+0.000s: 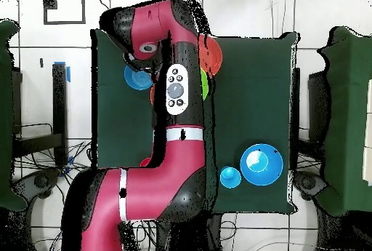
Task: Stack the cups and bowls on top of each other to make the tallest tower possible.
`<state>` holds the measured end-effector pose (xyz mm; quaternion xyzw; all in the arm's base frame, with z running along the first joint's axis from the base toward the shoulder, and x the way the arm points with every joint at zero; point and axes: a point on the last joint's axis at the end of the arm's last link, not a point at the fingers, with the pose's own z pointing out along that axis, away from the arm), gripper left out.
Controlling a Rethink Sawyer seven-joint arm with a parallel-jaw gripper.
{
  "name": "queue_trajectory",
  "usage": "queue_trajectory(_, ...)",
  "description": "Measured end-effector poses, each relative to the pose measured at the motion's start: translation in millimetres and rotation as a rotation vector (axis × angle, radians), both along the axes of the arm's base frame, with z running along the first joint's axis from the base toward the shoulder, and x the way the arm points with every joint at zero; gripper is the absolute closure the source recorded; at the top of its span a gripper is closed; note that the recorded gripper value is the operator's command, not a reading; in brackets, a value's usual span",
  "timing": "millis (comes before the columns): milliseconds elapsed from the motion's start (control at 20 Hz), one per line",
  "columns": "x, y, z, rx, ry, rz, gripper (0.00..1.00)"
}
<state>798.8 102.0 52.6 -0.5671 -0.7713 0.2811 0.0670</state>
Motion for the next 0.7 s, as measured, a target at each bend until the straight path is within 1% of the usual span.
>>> queue_trajectory(100,-0.1,2,1,-0.012,-0.002,0.006,0.00)
queue_trajectory(150,-0.1,3,1,-0.025,-0.005,0.012,0.00)
queue_trajectory(200,0.1,8,3,-0.046,-0.011,0.024,1.00)
queue_trajectory(350,0.2,9,3,-0.051,-0.013,0.027,1.00)
queue_trajectory(600,-0.2,17,10,-0.104,-0.022,0.052,1.00)
queue_trajectory(700,-0.8,18,11,-0.114,-0.021,0.055,1.00)
